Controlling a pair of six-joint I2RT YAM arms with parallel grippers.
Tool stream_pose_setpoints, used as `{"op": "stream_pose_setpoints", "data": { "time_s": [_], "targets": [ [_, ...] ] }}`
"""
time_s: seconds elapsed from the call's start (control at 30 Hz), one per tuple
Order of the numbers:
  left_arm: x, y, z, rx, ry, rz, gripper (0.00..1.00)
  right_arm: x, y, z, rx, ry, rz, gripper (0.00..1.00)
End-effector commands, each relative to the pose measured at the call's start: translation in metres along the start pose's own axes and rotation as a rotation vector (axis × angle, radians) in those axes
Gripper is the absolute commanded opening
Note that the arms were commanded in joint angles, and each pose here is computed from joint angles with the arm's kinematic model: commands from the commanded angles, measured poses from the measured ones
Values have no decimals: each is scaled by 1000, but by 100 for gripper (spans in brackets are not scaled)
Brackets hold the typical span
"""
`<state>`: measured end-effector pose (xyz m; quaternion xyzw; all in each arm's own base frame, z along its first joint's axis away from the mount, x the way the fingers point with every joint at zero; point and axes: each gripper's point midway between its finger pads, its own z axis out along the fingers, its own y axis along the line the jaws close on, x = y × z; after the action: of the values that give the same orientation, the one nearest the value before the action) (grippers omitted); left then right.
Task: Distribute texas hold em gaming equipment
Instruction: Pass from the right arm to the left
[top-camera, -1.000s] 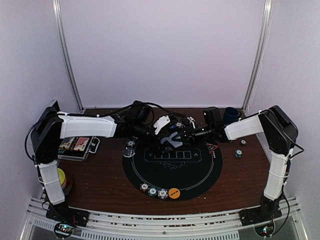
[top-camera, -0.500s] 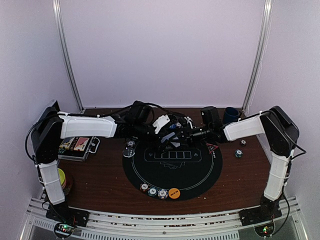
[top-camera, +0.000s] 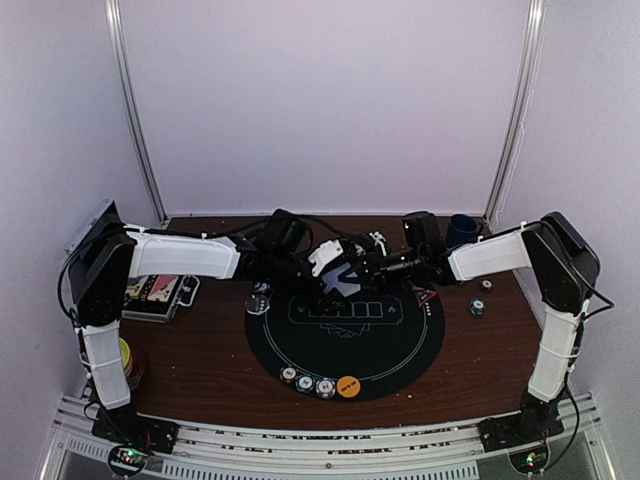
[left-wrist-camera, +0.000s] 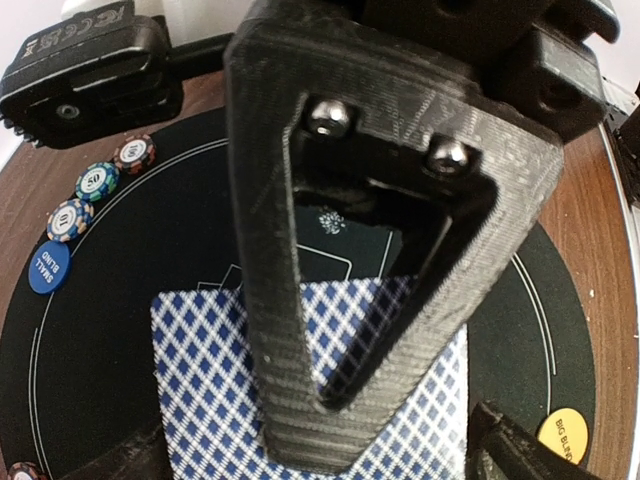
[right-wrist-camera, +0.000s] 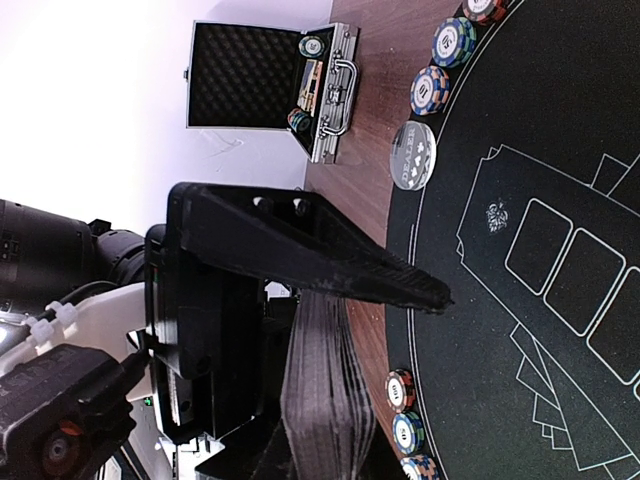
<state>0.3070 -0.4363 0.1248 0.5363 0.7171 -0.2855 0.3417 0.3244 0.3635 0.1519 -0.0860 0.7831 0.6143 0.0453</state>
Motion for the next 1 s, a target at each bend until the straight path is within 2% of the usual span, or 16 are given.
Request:
{"op": "stream_pose_setpoints", "data": {
  "time_s": [0.0,0.73,0.87,0.97],
  "targets": [
    [-7,-1,2,2,-17,31,92,-3,23,-4,-34,-2,-60,0],
    [-8,-4,3,23,-22,30,58,-3,22,-3,-34,1,-57,0],
    [-8,-4,3,22,-21,27,54,-3,23,-3,-36,2,-62,9],
    [-8,-1,2,9,-17,19,54,-5,24,-4,-33,4,-72,19]
  ]
}}
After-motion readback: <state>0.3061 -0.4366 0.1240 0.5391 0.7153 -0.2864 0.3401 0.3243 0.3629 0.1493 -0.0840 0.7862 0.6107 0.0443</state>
